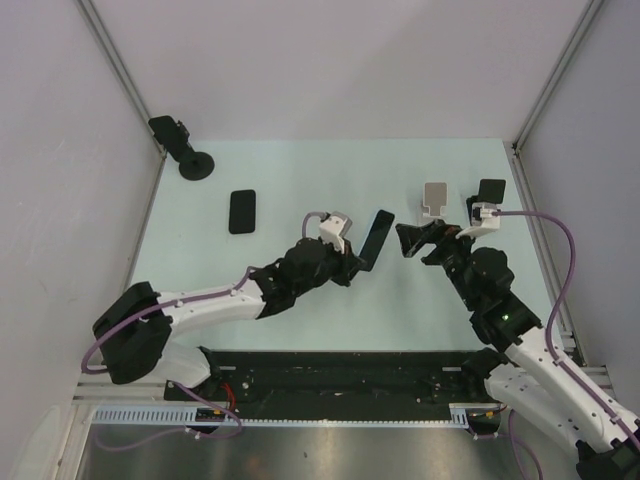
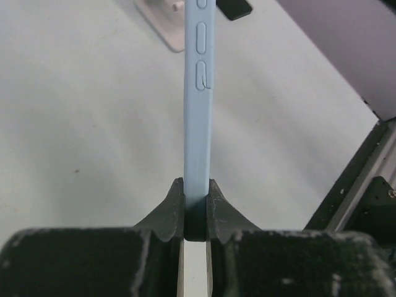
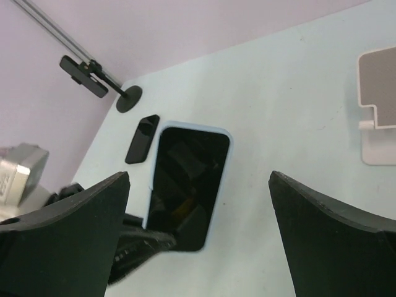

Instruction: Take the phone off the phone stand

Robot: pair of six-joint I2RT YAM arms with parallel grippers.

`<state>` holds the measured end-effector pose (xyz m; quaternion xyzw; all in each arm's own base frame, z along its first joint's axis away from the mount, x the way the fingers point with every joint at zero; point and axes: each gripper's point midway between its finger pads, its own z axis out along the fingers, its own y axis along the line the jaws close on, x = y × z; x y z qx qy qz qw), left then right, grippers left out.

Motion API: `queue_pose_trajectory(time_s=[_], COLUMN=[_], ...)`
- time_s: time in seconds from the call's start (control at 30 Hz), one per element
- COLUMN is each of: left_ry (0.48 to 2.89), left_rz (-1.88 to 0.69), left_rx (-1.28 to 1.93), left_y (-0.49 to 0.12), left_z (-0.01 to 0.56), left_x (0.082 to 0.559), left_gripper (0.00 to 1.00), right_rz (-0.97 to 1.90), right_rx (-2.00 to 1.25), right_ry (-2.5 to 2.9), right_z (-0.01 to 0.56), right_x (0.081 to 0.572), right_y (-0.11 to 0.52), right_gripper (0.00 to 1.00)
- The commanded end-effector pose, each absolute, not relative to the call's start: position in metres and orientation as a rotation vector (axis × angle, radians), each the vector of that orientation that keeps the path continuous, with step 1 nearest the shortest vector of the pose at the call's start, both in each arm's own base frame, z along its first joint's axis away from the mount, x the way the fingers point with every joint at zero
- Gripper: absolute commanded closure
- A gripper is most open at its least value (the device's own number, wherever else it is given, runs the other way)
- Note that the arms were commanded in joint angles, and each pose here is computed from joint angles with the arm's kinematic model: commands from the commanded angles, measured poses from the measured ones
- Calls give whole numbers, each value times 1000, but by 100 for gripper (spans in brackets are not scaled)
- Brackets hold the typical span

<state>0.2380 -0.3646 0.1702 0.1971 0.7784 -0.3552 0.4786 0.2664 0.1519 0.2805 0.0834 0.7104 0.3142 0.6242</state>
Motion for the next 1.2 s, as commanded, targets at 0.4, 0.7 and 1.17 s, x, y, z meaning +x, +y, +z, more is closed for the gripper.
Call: queue_pose_trajectory(time_s=[0.4, 0.7, 1.17], left_ry=[2051, 2145, 2292], left_rz=[-867, -913, -837], left_rx=[62, -121, -255], left_y=[-243, -191, -141], left_z=[130, 102, 66], left_x=[372, 425, 453], left_gripper=[99, 100, 93], right_rz=[646, 654, 644], right_rx=[-54, -73, -63], right_ry=[1522, 1531, 1540], right_z=[245, 231, 227], right_x=[267, 270, 272], right_y=[159, 164, 162], right_gripper=[0, 0, 0])
